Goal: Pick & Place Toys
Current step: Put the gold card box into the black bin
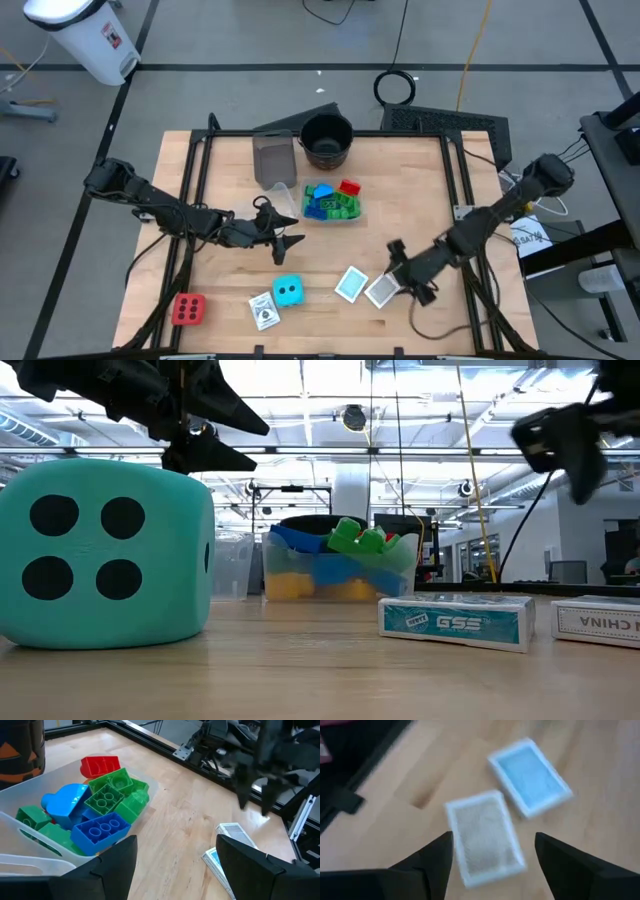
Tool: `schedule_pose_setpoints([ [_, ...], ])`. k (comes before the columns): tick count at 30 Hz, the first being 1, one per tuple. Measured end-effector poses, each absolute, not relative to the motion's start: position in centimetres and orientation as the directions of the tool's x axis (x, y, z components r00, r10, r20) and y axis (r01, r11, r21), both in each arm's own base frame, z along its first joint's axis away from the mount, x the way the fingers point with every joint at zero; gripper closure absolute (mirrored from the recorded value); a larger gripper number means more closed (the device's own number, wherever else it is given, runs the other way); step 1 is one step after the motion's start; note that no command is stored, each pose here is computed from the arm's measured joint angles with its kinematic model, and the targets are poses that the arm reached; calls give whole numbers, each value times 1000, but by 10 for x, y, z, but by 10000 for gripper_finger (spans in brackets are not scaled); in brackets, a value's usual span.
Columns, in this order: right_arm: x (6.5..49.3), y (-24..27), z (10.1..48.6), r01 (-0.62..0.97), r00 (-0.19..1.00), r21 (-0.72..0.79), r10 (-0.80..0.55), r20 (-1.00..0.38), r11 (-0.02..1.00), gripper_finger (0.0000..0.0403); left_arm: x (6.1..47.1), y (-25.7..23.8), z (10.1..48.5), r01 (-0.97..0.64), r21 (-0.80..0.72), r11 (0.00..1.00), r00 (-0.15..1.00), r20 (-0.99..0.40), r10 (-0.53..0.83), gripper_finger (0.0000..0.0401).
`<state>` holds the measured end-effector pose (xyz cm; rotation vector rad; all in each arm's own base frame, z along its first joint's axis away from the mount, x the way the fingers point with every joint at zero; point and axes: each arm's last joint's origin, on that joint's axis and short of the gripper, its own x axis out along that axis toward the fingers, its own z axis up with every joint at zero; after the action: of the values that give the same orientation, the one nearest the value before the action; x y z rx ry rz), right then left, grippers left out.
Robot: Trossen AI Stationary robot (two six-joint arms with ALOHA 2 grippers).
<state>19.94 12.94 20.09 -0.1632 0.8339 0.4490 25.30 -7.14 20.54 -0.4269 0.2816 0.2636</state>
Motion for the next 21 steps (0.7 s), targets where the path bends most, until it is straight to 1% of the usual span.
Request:
schedule_pose_setpoints([
  [3, 193, 139, 185, -467, 658, 1, 349, -668, 884, 135, 253, -71, 205, -308, -368, 878, 928, -321, 191, 127],
  [5, 193, 139, 175, -444, 675, 6, 339, -656, 896, 119, 253, -71, 205, -307, -367, 878, 928, -321, 190, 127],
  [10, 196, 133, 152, -430, 635, -12, 293, -715, 903, 73, 253, -71, 205, -306, -369, 878, 928, -320, 189, 127],
  [13, 198, 136, 137, -507, 558, 0, 328, -762, 862, 56, 253, -71, 205, -306, -369, 878, 928, -321, 189, 127],
  [17, 203, 138, 121, -562, 514, -18, 333, -791, 827, 52, 253, -71, 205, -306, -369, 878, 928, -320, 189, 127],
  [21, 211, 134, 115, -575, 491, 33, 377, -786, 818, 71, 254, -69, 205, -314, -371, 874, 927, -320, 198, 127],
])
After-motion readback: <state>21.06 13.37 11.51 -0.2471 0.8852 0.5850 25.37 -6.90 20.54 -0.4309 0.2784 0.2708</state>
